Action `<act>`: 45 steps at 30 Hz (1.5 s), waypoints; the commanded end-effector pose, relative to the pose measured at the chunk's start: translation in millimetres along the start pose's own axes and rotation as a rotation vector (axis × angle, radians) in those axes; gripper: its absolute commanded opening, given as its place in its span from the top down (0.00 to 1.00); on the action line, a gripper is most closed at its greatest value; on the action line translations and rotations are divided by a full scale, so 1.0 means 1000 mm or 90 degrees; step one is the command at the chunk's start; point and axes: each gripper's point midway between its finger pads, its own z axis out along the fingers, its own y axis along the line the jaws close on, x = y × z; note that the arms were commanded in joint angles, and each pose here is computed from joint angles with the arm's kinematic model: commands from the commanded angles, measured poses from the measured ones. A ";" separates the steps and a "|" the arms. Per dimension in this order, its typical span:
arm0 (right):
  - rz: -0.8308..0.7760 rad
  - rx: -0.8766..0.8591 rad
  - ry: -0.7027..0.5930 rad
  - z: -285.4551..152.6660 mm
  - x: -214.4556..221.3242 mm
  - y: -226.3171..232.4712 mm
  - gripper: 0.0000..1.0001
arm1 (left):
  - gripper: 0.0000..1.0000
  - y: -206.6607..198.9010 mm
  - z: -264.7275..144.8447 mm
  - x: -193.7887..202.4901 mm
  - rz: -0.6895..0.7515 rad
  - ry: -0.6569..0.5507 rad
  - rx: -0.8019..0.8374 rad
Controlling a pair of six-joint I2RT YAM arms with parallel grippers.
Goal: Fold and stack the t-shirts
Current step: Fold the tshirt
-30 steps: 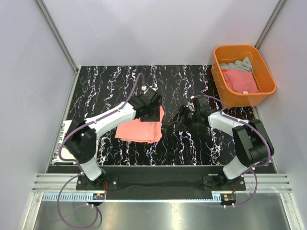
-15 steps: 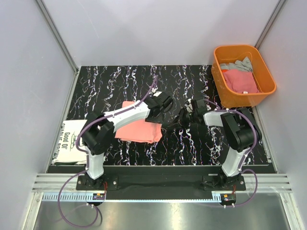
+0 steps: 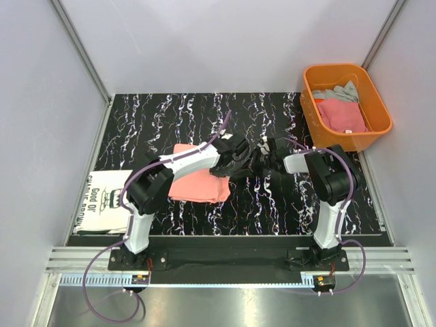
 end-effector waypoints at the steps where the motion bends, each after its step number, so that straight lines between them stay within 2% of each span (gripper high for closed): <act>1: -0.021 -0.042 -0.001 0.005 -0.013 0.019 1.00 | 0.99 0.002 -0.013 -0.029 0.001 -0.055 -0.006; 8: -0.041 -0.046 -0.004 0.020 -0.026 0.030 1.00 | 1.00 0.009 -0.049 -0.046 -0.019 -0.099 0.013; 15: -0.057 -0.035 0.000 0.043 -0.028 0.041 1.00 | 1.00 0.015 -0.061 -0.051 -0.034 -0.106 0.015; 19: -0.062 -0.008 -0.001 0.058 -0.030 0.029 1.00 | 1.00 0.017 -0.067 -0.059 -0.040 -0.115 0.021; 29: -0.031 0.112 -0.027 0.064 -0.030 -0.025 1.00 | 1.00 -0.007 -0.064 -0.071 -0.038 -0.104 0.072; 45: -0.002 0.122 -0.023 0.063 -0.025 -0.033 1.00 | 1.00 -0.029 -0.039 -0.068 -0.020 -0.068 0.099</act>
